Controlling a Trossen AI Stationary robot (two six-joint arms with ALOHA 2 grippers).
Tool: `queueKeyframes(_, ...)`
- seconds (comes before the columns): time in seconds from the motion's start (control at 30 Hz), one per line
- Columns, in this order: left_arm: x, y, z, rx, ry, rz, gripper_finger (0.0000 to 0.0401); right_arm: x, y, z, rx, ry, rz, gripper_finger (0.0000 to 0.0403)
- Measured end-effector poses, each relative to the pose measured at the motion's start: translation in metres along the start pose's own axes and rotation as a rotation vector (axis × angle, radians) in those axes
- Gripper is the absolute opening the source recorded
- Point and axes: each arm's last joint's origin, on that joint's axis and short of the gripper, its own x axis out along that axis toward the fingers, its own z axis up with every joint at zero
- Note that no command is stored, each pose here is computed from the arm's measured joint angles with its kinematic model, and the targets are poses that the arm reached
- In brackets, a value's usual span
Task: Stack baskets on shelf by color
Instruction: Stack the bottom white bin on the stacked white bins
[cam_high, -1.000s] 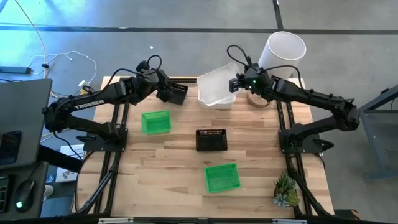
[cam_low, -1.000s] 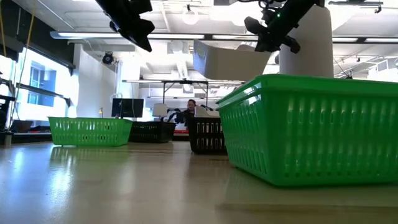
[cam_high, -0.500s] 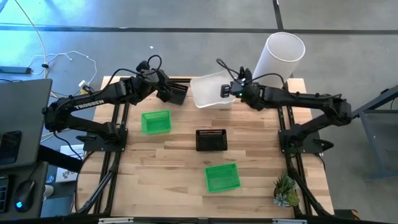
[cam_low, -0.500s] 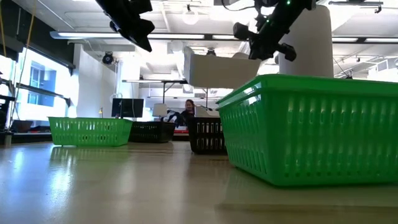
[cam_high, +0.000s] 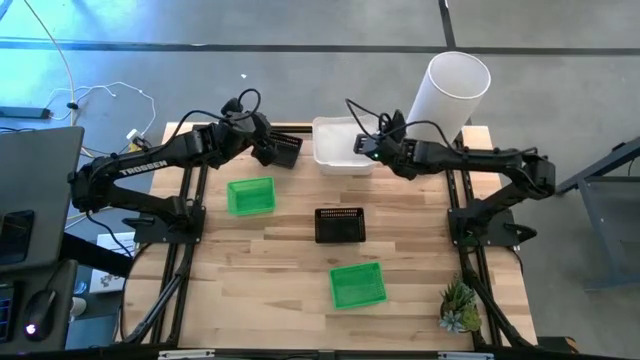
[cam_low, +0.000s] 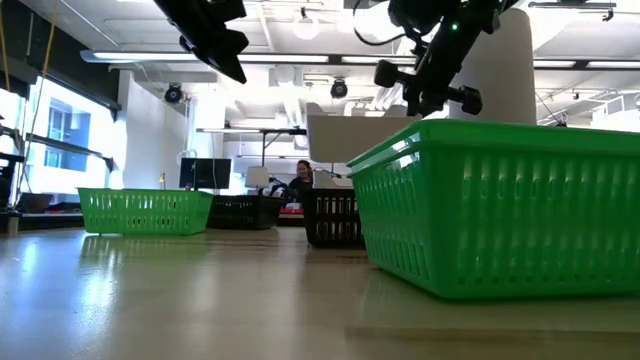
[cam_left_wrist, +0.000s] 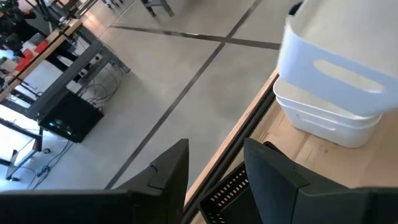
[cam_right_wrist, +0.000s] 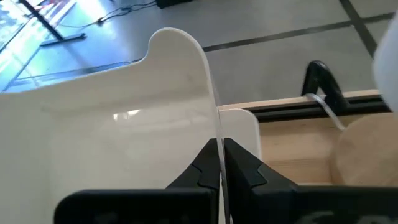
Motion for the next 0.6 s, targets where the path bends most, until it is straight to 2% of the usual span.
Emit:
queueKeyframes(0.3, 0.0, 0.0, 0.0, 0.007, 0.0, 0.0, 0.014, 0.016, -0.01, 0.012, 0.027, 0.061, -0.019, 0.0)
queueKeyframes(0.6, 0.0, 0.0, 0.0, 0.007, 0.0, -0.001, 0.014, 0.023, -0.014, 0.013, 0.024, 0.118, -0.03, 0.0)
